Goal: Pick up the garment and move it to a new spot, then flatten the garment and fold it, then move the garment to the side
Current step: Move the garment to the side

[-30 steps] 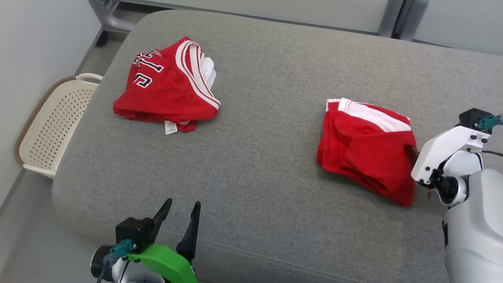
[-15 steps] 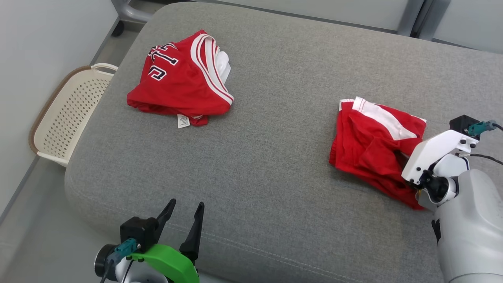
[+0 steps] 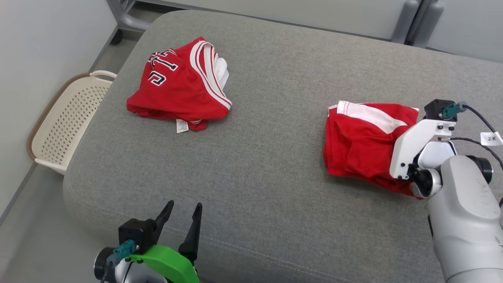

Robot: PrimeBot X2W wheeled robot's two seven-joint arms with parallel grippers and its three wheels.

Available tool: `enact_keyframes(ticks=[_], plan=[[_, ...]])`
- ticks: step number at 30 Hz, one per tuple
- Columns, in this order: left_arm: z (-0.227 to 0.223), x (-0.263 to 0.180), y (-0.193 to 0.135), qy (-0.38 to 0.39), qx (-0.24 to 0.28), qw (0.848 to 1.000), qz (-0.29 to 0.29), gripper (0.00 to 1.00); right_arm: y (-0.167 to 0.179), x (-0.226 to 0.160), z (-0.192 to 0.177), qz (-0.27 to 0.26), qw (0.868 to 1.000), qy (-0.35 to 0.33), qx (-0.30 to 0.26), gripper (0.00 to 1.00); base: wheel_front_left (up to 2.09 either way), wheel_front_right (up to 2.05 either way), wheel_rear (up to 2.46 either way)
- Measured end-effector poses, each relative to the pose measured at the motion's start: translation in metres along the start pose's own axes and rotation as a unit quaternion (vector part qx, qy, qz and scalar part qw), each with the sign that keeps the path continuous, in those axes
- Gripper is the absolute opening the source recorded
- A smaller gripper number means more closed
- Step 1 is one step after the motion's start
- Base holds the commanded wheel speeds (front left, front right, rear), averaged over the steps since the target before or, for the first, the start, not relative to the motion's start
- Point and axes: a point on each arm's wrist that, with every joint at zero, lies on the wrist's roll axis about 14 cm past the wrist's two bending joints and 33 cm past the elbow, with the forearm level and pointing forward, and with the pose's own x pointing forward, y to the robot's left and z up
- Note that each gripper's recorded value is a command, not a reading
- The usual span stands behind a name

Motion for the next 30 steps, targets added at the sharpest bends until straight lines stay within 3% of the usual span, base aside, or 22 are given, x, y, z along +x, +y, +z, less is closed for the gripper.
enact_keyframes(ticks=[5, 12, 22, 30], plan=[[-0.001, -0.004, -0.009, -0.004, -0.003, 1.000, -0.015, 1.00, -0.031, -0.026, 0.006, -0.039, 0.997, -0.005, -0.067, 0.00, 0.00, 0.00, 0.00], [0.001, 0.000, -0.024, -0.009, -0.001, 0.999, -0.042, 1.00, -0.069, -0.056, 0.006, -0.077, 0.991, -0.010, -0.113, 0.00, 0.00, 0.00, 0.00], [0.000, 0.016, -0.049, 0.002, 0.011, 0.996, -0.085, 1.00, -0.114, -0.081, 0.017, -0.108, 0.981, -0.043, -0.153, 0.00, 0.00, 0.00, 0.00], [-0.005, 0.038, -0.068, 0.018, 0.019, 0.993, -0.116, 1.00, -0.146, -0.079, 0.025, -0.126, 0.979, -0.059, -0.151, 0.00, 0.00, 0.00, 0.00]])
